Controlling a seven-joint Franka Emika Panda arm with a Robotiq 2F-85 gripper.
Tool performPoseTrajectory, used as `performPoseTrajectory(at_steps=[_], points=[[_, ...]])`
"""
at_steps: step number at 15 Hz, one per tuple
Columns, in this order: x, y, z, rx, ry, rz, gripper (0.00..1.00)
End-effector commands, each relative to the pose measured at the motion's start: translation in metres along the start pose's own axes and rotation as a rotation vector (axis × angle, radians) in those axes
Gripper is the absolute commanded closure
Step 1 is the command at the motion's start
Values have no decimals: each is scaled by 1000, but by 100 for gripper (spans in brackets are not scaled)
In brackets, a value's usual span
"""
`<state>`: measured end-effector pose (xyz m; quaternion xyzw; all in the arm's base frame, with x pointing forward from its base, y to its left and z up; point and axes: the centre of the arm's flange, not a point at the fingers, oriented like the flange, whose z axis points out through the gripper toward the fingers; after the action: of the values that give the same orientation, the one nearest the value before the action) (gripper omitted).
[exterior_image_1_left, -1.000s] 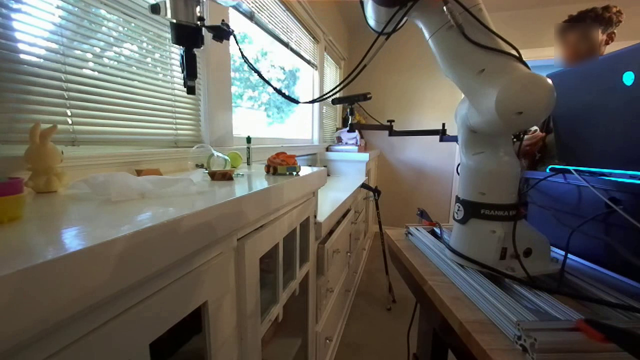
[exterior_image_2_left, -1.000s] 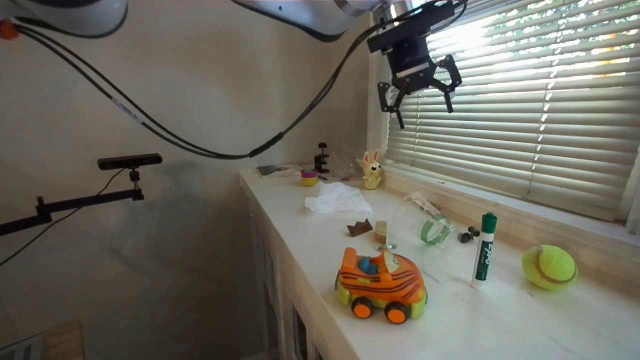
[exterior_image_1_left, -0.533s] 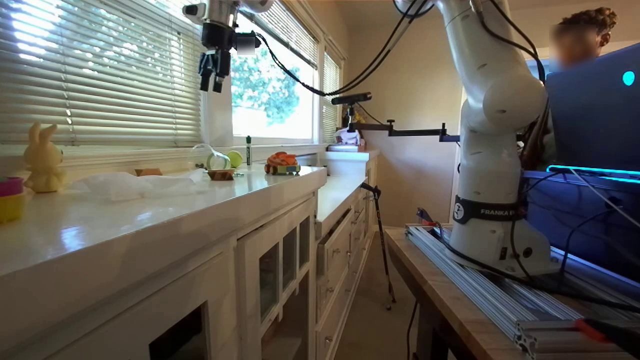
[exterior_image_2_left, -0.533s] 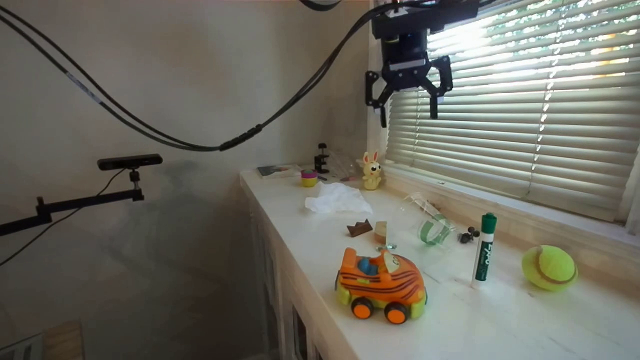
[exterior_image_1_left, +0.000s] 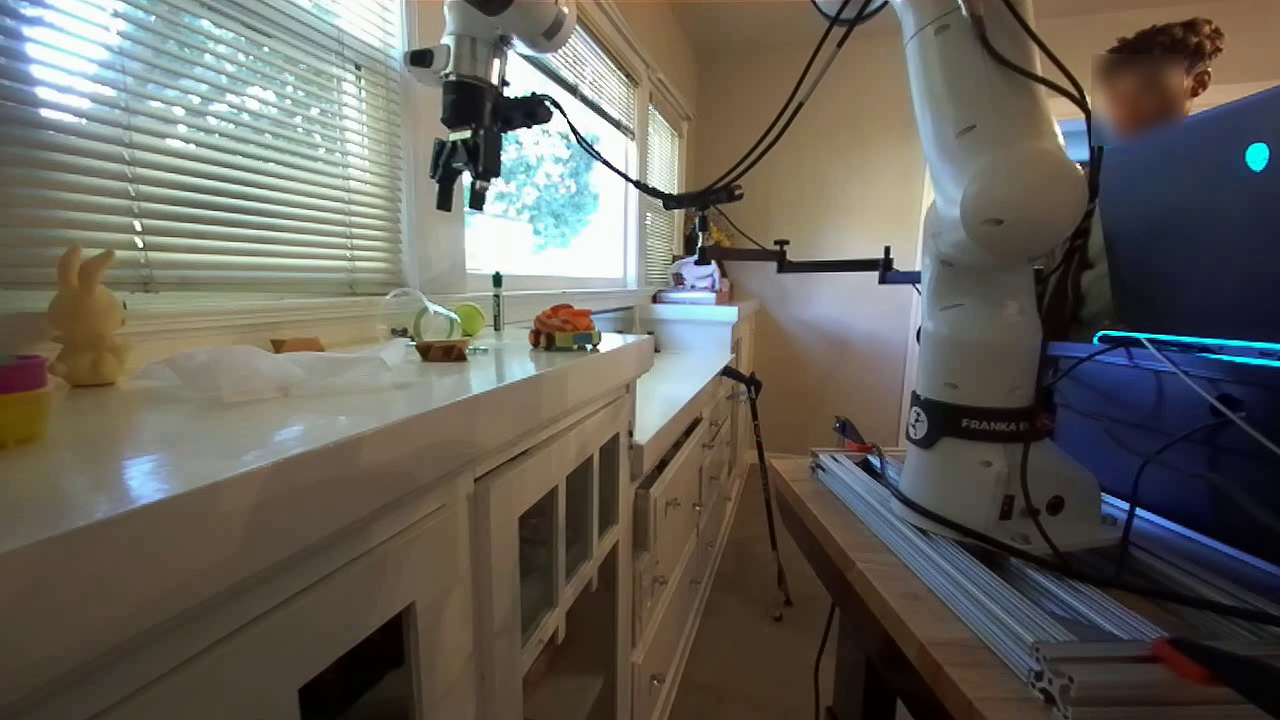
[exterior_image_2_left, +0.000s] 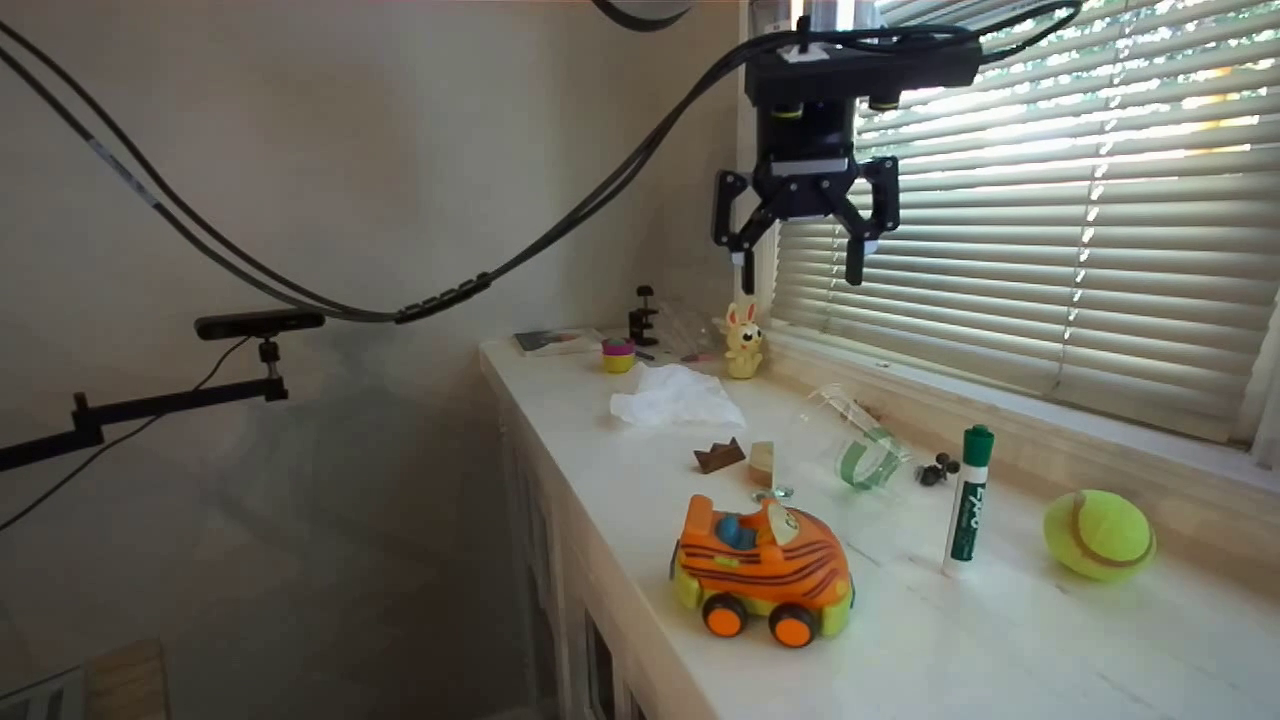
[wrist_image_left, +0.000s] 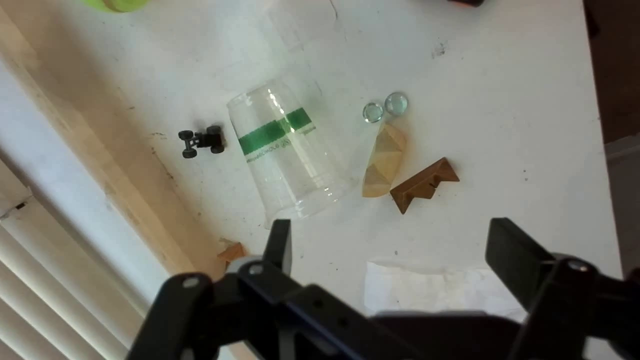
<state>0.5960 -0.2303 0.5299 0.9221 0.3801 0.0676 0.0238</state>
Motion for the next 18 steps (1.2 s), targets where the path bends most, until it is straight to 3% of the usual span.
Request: performPoseTrajectory(at_steps=[1,5,12,18], points=[[-10,6,1,-9,1,-59,0],[-34,18,7,-23,28,-143,0],[-47,43,32,-60,162,-279,0],[-64,51,57,6,192,-386,0]])
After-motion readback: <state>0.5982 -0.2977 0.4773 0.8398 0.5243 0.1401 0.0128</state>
